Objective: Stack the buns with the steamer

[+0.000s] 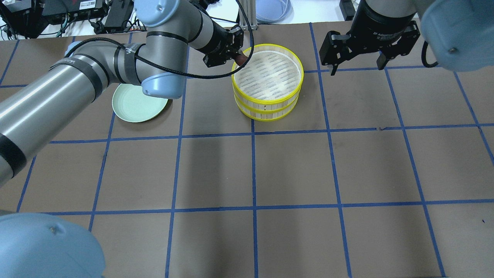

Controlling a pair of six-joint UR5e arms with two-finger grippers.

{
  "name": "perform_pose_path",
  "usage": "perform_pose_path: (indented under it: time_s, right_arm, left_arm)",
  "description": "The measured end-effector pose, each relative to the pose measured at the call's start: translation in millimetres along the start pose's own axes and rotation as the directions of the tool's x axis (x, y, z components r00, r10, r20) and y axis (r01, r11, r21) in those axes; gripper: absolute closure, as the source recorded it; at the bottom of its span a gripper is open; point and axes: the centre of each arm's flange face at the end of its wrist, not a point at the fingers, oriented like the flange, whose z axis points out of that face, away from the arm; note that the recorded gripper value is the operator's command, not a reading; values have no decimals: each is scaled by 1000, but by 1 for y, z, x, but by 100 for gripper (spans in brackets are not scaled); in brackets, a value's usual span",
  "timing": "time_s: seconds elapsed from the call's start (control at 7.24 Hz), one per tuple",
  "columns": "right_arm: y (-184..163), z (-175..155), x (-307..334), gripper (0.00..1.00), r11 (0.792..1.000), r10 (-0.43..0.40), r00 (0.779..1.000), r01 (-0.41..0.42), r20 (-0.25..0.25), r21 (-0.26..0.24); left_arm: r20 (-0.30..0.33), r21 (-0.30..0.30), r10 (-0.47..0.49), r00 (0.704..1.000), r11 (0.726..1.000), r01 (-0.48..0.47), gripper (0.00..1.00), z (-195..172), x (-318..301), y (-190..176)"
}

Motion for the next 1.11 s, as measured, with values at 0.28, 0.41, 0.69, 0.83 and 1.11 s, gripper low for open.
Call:
perform_pose_path:
  time_s: [0.28,0.41,0.69,0.83,1.11]
  right_arm:
    - [0,0,1,0,1000,11,1000,-11,-1,1]
    - [0,1,1,0,1000,13,1000,-13,-2,-1]
    - [0,1,1,0,1000,13,1000,-13,-1,-1]
    - [0,1,1,0,1000,15,1000,-15,-1,0]
    - [0,-1,1,0,1000,21,1000,-21,-1,1]
  left_arm:
    - [-51,6,-63,997,998,63,1,20,10,12]
    - [-72,4,-92,993,996,93,0,23,13,14]
    - [-92,4,-101,991,995,102,0,21,17,13]
    - [-99,11,-63,993,998,65,0,12,21,10]
    - [-17,-11,92,996,996,-92,0,-20,-6,-27]
